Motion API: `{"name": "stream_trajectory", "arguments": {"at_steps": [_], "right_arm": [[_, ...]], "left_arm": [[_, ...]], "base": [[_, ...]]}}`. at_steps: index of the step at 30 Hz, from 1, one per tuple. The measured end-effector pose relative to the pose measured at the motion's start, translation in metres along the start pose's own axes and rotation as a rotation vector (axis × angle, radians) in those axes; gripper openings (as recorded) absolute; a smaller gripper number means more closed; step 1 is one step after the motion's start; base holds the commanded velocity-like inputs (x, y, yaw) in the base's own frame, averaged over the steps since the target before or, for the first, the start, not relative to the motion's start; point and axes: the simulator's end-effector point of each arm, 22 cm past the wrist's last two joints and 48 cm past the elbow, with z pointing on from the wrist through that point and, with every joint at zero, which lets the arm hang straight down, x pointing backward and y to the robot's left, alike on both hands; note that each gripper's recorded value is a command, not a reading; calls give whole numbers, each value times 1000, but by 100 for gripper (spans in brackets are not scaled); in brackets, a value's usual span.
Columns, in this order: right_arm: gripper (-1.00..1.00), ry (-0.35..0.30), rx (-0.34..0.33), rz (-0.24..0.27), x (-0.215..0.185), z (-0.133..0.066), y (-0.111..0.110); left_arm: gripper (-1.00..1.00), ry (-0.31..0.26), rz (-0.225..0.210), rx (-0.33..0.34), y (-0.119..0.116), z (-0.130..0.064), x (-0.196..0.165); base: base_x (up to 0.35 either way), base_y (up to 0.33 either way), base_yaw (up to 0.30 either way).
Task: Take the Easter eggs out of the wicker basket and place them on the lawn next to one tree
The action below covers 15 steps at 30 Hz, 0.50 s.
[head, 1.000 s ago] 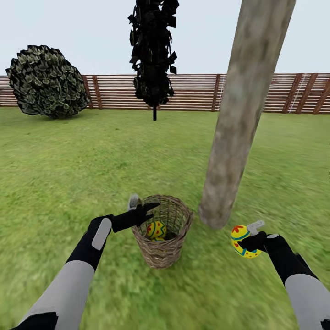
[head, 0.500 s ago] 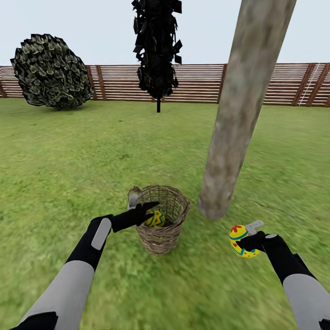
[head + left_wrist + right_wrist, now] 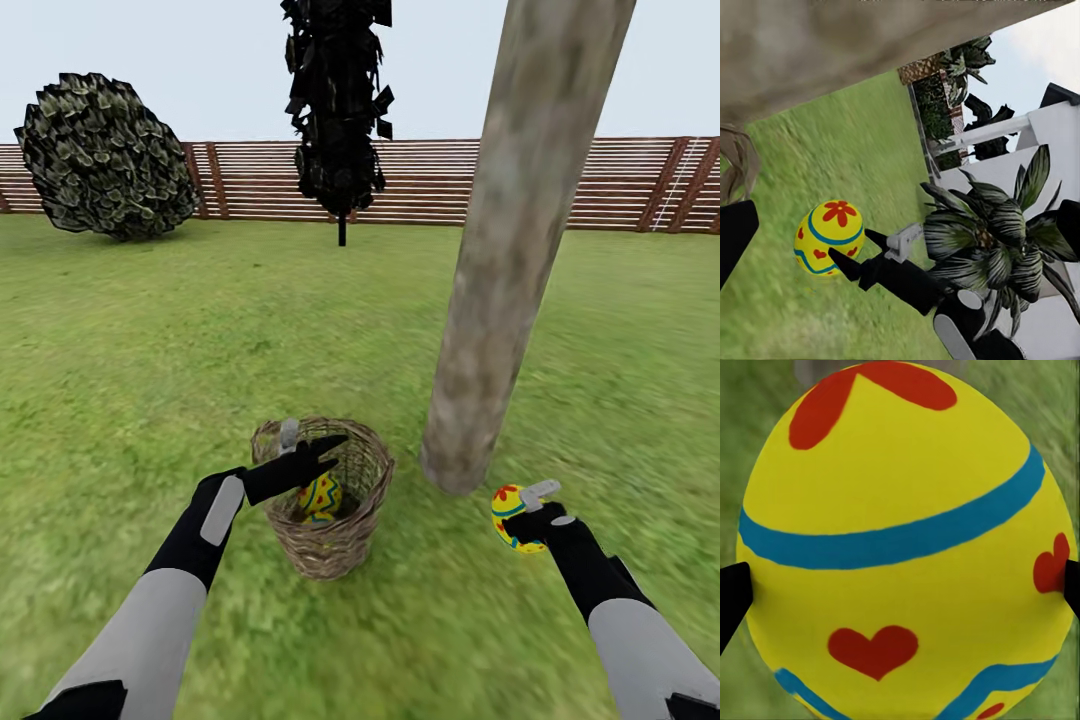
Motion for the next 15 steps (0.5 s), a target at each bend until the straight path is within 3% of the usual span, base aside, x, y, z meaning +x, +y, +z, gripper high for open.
{"name": "stream_trajectory", "arguments": {"at_steps": [3, 11, 15], "right_arm": [[-100, -1, 25, -9, 6, 3, 1], [-100, -27, 3, -25, 8, 7, 15], [-100, -27, 0, -24, 8, 8, 17]], "left_arm": [[100, 0, 0, 1, 0, 0, 0], [100, 7, -15, -4, 5, 1, 5], [100, 8, -16, -4, 5, 1, 5]], "base": [[147, -135, 0], [-20, -43, 2], [-161, -270, 223]]}}
